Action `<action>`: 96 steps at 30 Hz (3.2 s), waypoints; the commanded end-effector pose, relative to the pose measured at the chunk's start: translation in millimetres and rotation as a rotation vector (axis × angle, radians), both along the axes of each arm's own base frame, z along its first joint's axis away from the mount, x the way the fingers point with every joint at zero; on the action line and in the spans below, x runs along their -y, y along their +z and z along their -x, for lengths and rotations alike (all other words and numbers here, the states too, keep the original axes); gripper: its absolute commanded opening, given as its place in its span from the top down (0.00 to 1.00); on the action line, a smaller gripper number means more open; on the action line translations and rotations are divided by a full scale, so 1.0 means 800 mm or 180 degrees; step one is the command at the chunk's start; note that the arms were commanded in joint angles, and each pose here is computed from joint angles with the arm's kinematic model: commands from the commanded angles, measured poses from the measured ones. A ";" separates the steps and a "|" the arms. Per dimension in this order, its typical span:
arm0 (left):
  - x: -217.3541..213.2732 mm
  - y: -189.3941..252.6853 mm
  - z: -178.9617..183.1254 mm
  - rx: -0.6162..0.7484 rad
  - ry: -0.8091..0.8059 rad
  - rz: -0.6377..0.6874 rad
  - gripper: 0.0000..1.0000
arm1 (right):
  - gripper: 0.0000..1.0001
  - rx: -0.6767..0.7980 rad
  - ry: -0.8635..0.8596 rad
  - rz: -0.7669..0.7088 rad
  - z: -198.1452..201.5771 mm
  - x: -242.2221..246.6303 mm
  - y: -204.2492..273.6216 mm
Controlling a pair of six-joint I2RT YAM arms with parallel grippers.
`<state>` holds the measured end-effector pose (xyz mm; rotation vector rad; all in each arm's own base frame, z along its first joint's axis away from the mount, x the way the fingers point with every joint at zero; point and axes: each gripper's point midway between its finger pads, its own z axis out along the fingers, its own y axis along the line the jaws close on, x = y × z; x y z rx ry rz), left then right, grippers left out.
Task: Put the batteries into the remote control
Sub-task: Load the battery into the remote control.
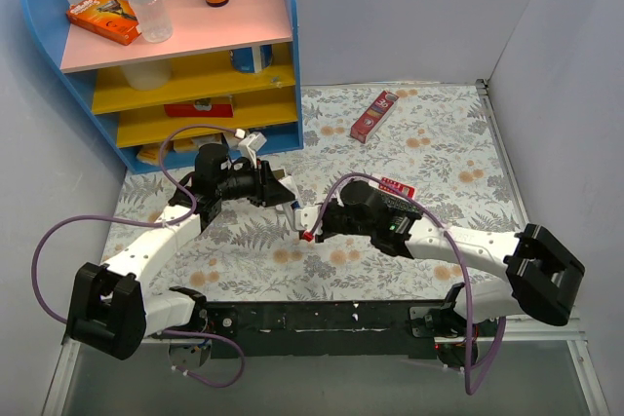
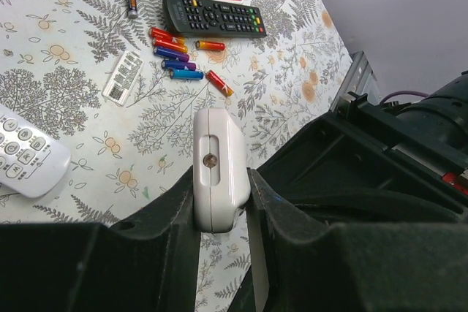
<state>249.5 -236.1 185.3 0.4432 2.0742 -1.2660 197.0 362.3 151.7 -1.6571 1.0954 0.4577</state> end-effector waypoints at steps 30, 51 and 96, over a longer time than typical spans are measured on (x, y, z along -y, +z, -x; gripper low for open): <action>-0.002 0.041 0.000 0.0298 0.0113 0.0090 1.00 | 0.41 -0.2209 -0.1747 -0.1543 -0.023 0.003 0.082; -0.002 0.042 0.000 0.0271 0.0141 0.0109 1.00 | 0.51 -0.2248 -0.1710 -0.1530 -0.028 -0.014 0.069; -0.041 0.006 -0.044 0.0177 0.0950 -0.0445 1.00 | 0.35 -0.1646 -0.2420 -0.0600 -0.028 0.044 0.023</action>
